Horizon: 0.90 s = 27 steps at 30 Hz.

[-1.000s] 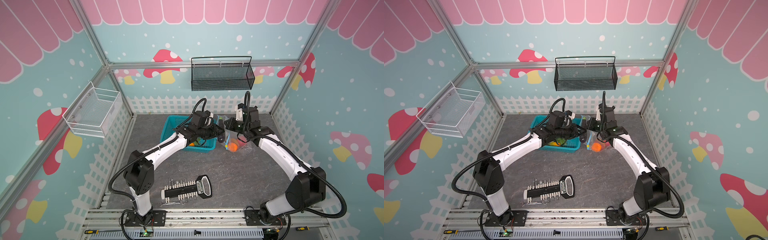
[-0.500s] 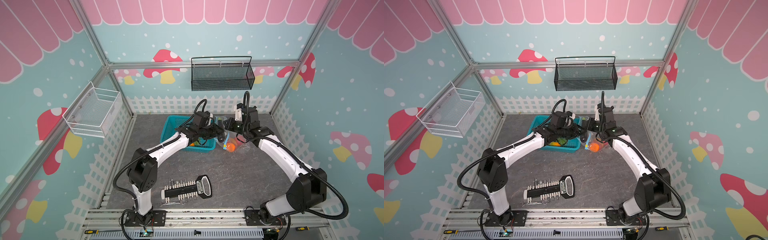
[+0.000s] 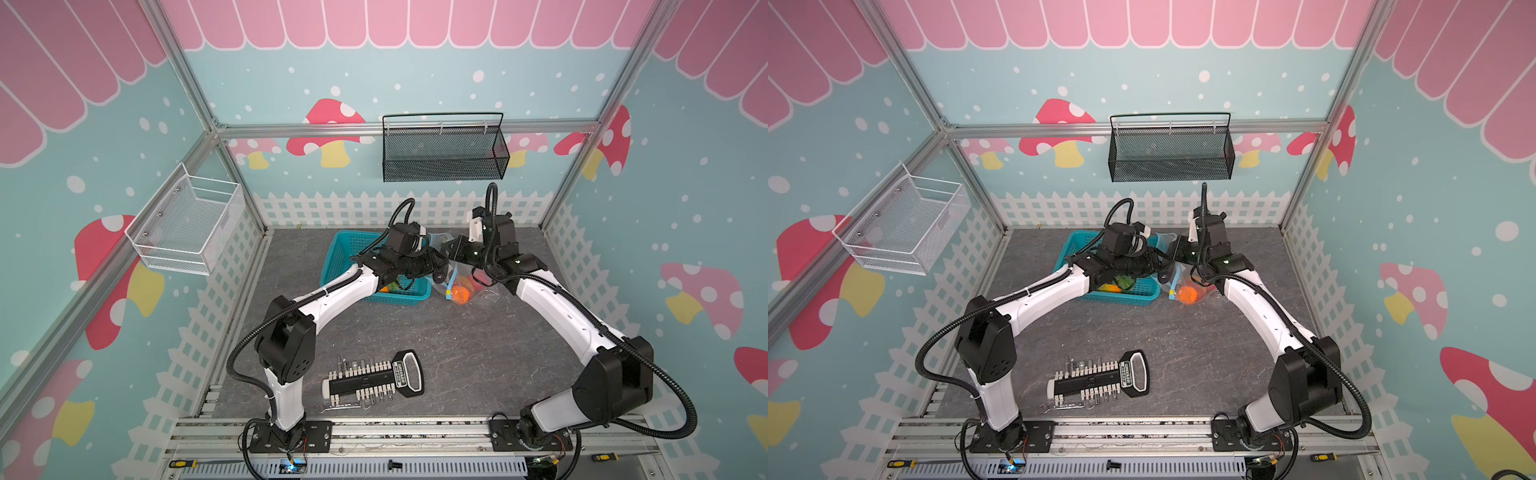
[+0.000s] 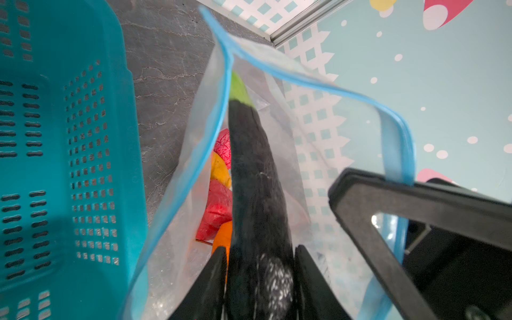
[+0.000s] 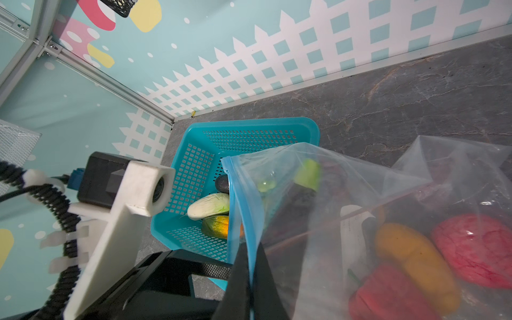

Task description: Place the food in the zip-top bag and seal the zipper

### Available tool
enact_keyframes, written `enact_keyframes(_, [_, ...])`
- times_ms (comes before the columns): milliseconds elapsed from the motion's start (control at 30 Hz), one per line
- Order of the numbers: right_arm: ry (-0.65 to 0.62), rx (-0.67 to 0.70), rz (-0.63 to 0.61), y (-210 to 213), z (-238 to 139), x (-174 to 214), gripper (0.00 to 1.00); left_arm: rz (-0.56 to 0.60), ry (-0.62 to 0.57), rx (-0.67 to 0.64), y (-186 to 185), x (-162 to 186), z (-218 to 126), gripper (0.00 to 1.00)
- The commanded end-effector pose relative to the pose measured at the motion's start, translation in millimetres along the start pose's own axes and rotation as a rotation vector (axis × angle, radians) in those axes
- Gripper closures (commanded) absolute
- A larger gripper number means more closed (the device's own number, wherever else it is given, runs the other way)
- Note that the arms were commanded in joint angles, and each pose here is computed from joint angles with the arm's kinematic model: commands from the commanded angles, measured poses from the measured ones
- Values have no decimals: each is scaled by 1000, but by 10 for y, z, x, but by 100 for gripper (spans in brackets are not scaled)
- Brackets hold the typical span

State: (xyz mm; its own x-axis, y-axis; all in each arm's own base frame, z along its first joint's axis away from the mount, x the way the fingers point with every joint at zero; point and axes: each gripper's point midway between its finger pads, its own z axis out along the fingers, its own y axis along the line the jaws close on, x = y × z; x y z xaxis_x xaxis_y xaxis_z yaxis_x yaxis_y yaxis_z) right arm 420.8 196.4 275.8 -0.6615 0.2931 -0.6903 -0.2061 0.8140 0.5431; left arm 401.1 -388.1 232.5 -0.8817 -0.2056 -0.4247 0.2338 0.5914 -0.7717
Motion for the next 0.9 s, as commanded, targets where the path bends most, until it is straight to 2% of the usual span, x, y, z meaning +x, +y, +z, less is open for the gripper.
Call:
enact_keyframes(0, [-47,-29,-13,158,-114,-159,98,18,-20,-4,-11,-71,22,56])
enact_keyframes(300, [-45,-27,-13,149,-109,-149,98,25,-19,-5,-25,-67,-27,53])
enact_keyframes(467, [-53,-4,-26,116,-127,-168,98,69,-45,-55,6,-43,-307,52])
enact_keyframes(600, [-59,3,-39,110,-141,-201,98,86,-56,-78,193,20,-519,52])
enact_keyframes(767, [-58,0,-43,123,-131,-222,98,45,-30,-22,298,66,-476,53])
enact_keyframes(867, [-56,-6,-44,139,-125,-231,98,23,8,0,329,79,-332,58])
